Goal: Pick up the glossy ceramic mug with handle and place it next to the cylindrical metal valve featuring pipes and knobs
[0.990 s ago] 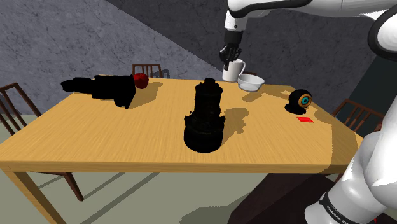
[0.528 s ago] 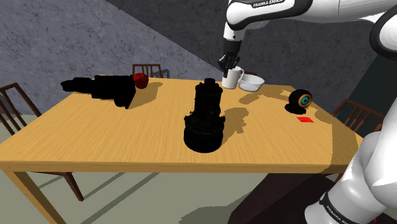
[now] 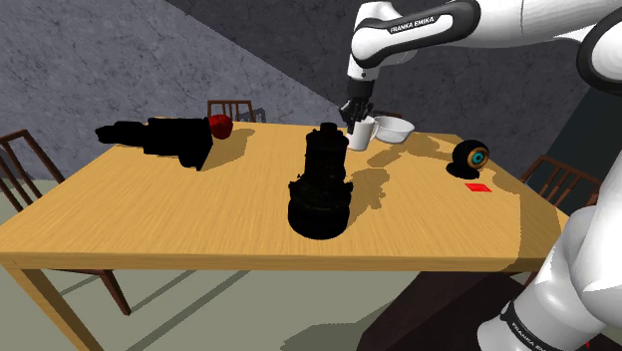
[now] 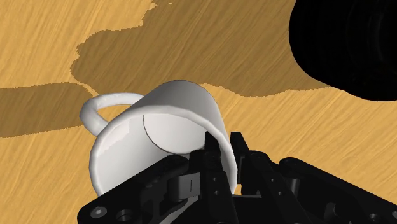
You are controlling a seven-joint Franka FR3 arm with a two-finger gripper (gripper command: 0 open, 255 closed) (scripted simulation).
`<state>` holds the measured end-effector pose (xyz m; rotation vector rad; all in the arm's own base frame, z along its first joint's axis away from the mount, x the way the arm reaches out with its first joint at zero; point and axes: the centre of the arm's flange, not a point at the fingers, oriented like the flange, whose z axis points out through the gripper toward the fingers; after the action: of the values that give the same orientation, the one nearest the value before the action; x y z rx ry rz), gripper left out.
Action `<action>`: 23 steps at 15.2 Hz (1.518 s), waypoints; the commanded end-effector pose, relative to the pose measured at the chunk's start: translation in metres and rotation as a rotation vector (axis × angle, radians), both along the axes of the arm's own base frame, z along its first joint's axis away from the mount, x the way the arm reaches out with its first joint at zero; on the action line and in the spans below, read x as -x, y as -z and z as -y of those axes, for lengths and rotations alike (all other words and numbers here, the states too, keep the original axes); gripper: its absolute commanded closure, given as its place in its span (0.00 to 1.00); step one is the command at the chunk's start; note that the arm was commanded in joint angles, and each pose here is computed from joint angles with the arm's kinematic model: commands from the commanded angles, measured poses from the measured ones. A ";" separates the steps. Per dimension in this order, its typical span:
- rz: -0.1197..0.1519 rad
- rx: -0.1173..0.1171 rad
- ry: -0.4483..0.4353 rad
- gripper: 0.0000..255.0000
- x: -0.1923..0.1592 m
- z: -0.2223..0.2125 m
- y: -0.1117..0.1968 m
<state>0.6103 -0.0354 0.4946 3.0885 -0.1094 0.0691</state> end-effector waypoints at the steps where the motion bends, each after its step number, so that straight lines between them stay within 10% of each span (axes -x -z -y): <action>1: 0.001 0.000 0.000 1.00 0.000 -0.001 0.010; 23: 0.001 0.000 0.000 1.00 0.000 -0.001 0.126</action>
<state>0.6093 -0.0347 0.3733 3.0884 -0.1092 0.0694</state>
